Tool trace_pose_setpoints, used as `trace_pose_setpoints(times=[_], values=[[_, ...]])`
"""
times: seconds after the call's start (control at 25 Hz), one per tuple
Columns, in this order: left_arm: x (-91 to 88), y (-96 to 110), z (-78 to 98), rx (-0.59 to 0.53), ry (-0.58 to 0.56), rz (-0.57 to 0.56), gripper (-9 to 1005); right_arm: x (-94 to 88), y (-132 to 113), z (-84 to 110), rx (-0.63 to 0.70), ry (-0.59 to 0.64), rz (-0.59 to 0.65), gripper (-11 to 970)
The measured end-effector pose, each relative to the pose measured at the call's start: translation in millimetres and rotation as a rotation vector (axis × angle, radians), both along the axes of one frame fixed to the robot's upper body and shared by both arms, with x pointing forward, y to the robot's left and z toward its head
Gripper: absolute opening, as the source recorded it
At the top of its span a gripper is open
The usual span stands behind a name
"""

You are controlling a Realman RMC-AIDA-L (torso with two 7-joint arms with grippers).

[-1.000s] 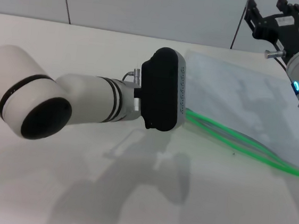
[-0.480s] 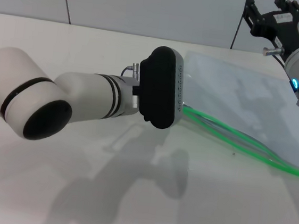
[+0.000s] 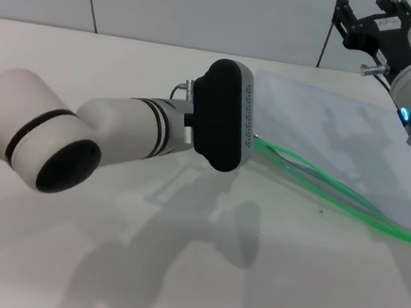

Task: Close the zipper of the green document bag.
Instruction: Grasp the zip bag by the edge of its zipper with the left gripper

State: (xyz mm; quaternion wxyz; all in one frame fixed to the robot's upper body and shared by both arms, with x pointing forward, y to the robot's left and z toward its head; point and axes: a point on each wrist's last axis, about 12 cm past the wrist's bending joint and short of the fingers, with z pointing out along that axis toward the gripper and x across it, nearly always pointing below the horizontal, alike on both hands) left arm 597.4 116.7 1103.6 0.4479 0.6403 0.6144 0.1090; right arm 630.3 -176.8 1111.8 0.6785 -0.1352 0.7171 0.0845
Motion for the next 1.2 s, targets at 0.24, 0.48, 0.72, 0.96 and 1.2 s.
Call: trace_pose_setpoints(times=[0.24, 0.48, 0.72, 0.96, 1.2], values=[[-1.6, -2, -3.9, -0.003, -0.007, -0.010, 536, -0.3, 1, 0.4, 0.000, -0.001, 0.005, 666], [-4.5, -7, -6.0, -0.014, -0.006, -0.030, 533, -0.7, 4, 1.7, 0.002, -0.004, 0.013, 666], [-4.3, -9, -9.6, -0.013, 0.006, -0.034, 532, -0.7, 4, 1.7, 0.002, -0.004, 0.014, 666], [1.1, -7, -12.0, -0.016, -0.002, -0.028, 531, -0.8, 4, 2.0, 0.002, -0.005, 0.015, 666], [4.1, -7, -12.5, -0.021, -0.024, -0.033, 531, -0.8, 5, 2.2, 0.003, -0.005, 0.015, 666]])
